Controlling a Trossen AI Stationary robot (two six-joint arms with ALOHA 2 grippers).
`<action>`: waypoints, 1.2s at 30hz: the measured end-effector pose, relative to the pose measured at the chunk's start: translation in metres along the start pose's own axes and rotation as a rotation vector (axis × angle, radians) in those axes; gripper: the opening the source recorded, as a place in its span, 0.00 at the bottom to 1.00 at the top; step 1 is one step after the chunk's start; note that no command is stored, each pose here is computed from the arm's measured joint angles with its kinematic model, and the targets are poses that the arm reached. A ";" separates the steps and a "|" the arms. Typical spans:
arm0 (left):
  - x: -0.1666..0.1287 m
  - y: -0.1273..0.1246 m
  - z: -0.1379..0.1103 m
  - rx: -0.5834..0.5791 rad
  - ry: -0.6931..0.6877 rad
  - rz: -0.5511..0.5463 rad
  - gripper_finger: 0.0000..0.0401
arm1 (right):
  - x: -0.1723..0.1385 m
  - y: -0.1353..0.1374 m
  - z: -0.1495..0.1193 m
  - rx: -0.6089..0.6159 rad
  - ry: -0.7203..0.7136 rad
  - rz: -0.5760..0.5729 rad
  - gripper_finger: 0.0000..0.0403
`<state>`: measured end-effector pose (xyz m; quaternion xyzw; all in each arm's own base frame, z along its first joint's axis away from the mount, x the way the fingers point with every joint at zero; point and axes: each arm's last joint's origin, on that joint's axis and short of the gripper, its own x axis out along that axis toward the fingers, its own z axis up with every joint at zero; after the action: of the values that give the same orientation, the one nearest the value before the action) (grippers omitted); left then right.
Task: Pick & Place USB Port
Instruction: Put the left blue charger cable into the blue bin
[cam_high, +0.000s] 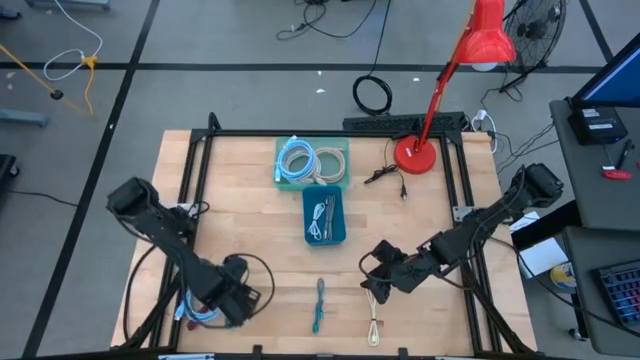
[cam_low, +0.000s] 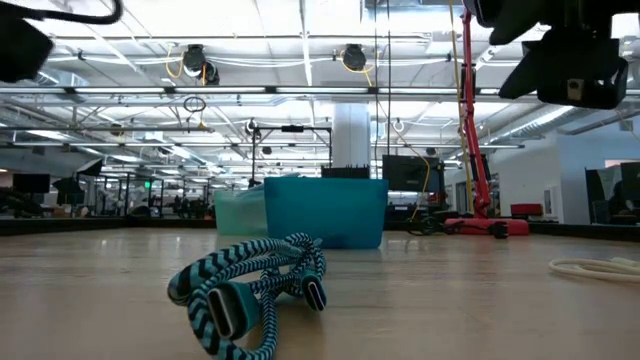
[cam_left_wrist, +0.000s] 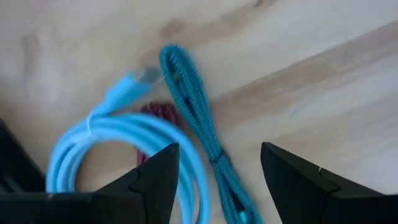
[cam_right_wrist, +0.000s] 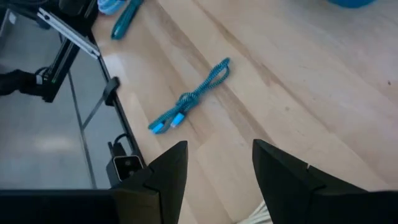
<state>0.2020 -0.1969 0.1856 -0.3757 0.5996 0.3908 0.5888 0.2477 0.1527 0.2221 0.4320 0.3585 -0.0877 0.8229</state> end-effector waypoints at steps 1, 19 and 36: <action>-0.001 0.000 0.003 0.003 -0.001 -0.022 0.57 | 0.000 0.000 0.000 0.001 -0.004 0.000 0.42; 0.021 -0.007 0.015 0.041 0.043 0.064 0.57 | 0.000 0.002 0.001 0.002 -0.028 0.011 0.42; 0.034 -0.027 0.035 0.040 0.081 -0.127 0.05 | 0.000 0.006 0.002 -0.028 -0.042 0.057 0.42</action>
<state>0.2401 -0.1755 0.1513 -0.4165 0.6057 0.3251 0.5949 0.2513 0.1550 0.2273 0.4286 0.3300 -0.0680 0.8383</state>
